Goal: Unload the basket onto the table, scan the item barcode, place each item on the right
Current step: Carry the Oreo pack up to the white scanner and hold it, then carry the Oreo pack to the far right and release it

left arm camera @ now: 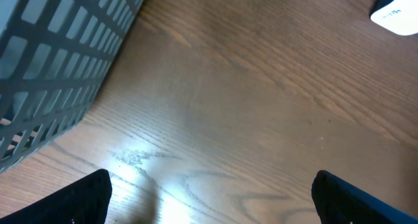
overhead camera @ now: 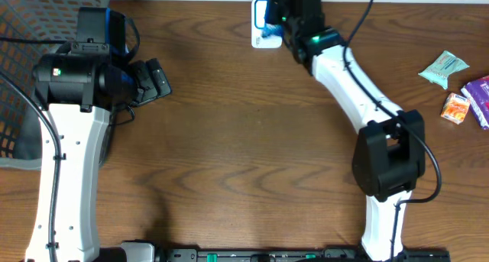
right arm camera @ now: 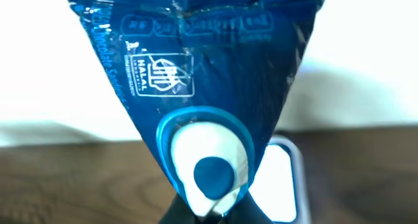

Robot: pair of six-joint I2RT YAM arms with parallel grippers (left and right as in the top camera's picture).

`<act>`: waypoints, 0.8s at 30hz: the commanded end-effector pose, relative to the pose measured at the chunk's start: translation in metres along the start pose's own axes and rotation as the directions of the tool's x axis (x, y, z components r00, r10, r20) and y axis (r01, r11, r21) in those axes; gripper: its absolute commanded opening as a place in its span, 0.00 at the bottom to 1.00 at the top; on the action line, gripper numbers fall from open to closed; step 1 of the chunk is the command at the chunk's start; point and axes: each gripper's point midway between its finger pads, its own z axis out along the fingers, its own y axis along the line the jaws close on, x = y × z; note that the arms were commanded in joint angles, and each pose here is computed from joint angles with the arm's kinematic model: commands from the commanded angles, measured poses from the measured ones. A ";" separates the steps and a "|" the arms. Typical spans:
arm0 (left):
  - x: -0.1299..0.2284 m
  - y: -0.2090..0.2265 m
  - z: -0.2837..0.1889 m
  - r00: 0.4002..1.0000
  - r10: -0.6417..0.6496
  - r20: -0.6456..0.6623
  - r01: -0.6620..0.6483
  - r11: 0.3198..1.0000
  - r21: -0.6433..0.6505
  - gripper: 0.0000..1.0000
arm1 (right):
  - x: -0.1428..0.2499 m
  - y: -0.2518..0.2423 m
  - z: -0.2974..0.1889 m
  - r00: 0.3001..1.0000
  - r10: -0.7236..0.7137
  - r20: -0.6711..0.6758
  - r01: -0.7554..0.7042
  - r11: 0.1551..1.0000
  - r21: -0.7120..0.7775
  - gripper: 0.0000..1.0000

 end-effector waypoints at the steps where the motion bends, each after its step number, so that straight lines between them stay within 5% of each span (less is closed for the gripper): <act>1: -0.002 0.003 0.001 1.000 0.002 0.004 -0.002 1.000 -0.017 0.98 | -0.010 -0.002 0.008 0.997 0.014 0.071 -0.017 0.999 0.034 0.01; 12: -0.002 0.003 0.001 1.000 0.002 0.004 -0.002 1.000 -0.017 0.98 | 0.020 -0.024 0.039 0.997 0.015 0.082 -0.021 0.997 0.079 0.01; 24: -0.002 0.004 0.001 1.000 0.002 0.003 -0.002 1.000 -0.018 0.98 | 0.003 -0.034 0.037 0.991 0.000 0.136 -0.016 0.993 0.121 0.01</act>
